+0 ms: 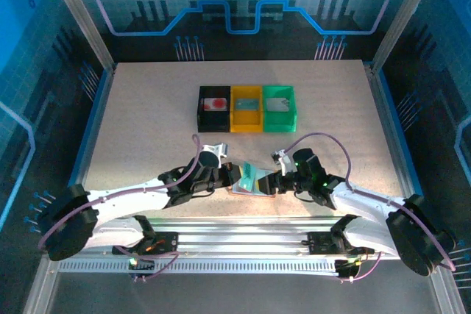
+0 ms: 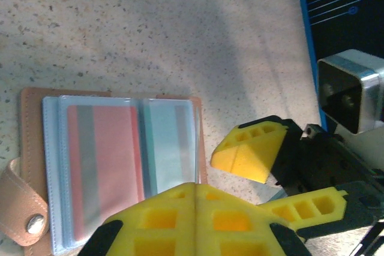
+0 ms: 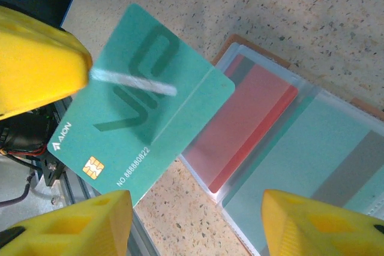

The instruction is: Take the credit cards out of the card holder

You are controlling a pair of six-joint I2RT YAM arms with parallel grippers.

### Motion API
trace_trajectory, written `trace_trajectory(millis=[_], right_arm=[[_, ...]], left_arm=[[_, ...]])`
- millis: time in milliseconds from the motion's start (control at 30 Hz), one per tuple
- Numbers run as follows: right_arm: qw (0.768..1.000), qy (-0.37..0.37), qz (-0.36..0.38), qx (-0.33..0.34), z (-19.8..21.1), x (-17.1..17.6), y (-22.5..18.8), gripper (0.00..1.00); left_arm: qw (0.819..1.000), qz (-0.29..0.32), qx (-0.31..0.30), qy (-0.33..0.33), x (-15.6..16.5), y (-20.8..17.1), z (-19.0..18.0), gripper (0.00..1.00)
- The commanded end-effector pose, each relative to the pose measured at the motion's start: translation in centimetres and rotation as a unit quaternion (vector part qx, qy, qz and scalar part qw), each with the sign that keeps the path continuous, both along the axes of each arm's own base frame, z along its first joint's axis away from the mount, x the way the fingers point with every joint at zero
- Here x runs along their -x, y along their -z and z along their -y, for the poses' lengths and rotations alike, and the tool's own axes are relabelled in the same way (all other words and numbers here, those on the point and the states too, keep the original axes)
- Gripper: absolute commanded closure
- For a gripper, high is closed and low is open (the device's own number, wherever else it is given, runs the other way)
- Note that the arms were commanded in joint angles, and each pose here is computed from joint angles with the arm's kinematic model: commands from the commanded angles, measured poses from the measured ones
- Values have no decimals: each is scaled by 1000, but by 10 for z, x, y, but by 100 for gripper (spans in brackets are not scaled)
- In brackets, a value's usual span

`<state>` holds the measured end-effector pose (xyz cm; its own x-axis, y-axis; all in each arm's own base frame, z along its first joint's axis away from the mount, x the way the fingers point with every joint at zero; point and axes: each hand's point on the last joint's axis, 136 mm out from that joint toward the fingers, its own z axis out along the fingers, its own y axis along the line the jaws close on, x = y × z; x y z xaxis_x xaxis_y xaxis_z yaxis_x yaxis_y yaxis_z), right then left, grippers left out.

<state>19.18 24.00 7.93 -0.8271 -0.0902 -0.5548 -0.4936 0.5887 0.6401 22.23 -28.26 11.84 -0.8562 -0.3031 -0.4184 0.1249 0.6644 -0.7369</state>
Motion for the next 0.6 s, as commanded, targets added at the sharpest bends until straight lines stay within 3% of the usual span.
trace_trajectory(millis=[0,567], right_arm=[[999,-20,16,-30,-10,4,-11,41],[996,-42,21,-73,-26,12,-24,39]], left_arm=[[1000,19,22,0,-2,-10,1,100],[998,20,65,1,-1,-20,8,100]])
